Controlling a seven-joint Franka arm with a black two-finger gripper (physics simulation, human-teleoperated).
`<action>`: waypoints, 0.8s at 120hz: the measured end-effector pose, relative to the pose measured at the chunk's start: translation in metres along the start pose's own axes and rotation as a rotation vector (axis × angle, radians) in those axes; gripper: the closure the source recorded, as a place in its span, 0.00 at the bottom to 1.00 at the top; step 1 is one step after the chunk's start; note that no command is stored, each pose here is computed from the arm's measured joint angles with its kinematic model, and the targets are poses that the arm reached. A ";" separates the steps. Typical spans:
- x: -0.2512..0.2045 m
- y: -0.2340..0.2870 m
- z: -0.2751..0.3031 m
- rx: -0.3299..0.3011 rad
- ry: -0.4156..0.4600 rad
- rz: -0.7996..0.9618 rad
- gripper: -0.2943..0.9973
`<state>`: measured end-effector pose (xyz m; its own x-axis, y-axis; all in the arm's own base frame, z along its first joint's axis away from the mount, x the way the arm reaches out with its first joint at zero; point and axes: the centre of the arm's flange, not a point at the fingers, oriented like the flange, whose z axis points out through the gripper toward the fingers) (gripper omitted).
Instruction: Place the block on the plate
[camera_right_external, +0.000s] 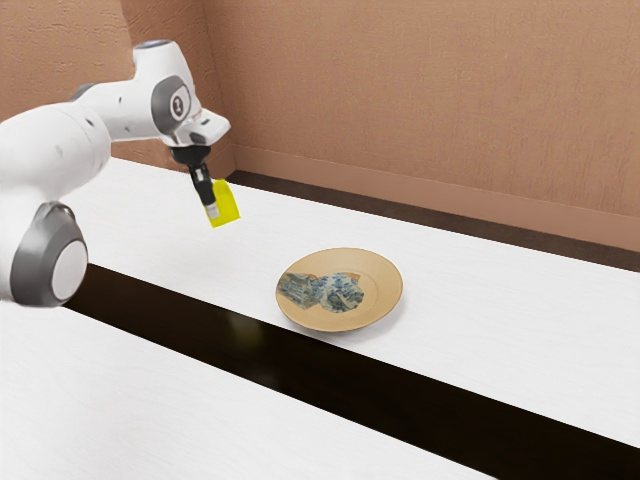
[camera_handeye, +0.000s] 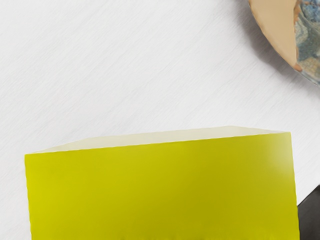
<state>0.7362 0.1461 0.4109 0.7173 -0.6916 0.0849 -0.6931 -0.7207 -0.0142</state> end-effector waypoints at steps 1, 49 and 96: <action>0.003 0.002 0.000 0.000 0.000 0.004 0.50; 0.106 0.090 0.008 -0.022 0.008 0.159 0.50; 0.141 0.139 0.034 -0.073 0.015 0.218 0.48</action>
<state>0.7435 -0.0536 0.3871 0.5496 -0.8291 0.1022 -0.8350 -0.5488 0.0384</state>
